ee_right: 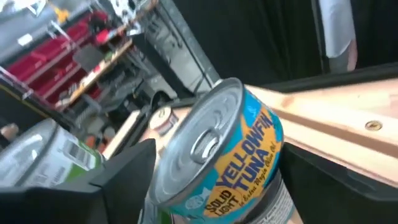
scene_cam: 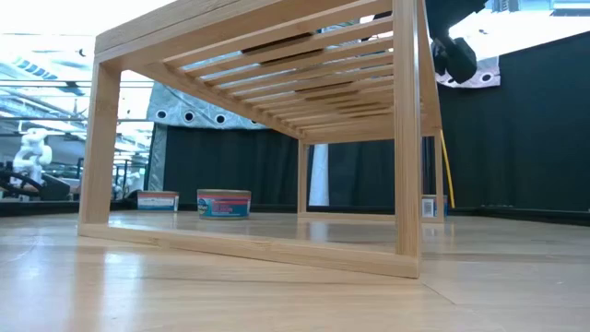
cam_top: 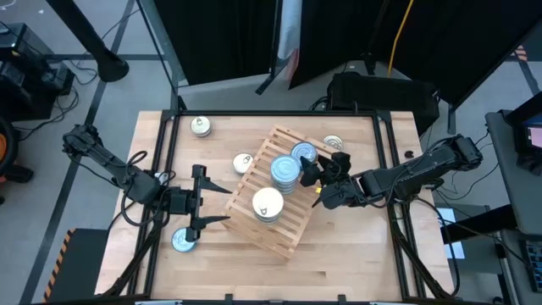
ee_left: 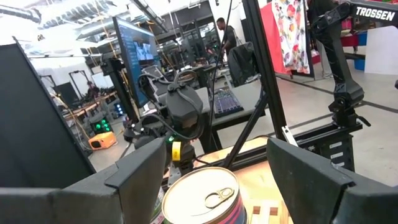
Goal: Stack canned seafood by type on shelf
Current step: Stack the yellow-blue tuna can on top of the other yellow-blue tuna can on the shelf
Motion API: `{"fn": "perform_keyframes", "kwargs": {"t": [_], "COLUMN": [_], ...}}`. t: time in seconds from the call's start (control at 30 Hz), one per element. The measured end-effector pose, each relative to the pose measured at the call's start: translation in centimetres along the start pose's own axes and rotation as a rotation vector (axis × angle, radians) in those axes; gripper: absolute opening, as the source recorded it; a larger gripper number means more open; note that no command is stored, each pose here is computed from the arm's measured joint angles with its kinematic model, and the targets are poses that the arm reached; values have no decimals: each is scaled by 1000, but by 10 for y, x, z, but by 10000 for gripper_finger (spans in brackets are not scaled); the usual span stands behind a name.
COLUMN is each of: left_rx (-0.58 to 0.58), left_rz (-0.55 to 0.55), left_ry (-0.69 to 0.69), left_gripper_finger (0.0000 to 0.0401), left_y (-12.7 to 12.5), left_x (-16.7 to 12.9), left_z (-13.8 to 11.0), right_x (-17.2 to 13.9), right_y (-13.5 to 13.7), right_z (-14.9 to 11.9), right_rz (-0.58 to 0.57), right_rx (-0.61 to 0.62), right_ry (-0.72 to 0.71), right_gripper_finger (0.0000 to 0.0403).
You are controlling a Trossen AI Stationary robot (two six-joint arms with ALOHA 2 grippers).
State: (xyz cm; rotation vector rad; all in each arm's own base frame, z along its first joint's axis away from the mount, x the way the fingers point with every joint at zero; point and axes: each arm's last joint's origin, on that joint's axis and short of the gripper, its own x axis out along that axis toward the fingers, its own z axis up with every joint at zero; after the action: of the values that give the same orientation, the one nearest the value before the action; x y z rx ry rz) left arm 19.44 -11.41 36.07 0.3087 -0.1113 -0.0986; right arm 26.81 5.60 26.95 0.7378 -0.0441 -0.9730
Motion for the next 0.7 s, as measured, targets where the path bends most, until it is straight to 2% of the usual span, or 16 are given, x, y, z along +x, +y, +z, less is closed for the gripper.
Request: {"fn": "perform_keyframes", "kwargs": {"t": [0.23,0.53,0.7], "left_rx": [1,1,1], "left_rz": [-1,-1,-1], "left_ry": [2,2,2], "left_gripper_finger": [287,287,287], "left_y": [0,0,0], "left_x": [0,0,0], "left_z": [0,0,0], "right_x": [2,-1,-6], "right_y": [0,0,1], "right_z": [0,-1,2], "right_rz": [7,20,49], "right_rx": [-73,-265,-414], "right_ry": [41,44,59], "right_gripper_finger": [352,355,355]}}
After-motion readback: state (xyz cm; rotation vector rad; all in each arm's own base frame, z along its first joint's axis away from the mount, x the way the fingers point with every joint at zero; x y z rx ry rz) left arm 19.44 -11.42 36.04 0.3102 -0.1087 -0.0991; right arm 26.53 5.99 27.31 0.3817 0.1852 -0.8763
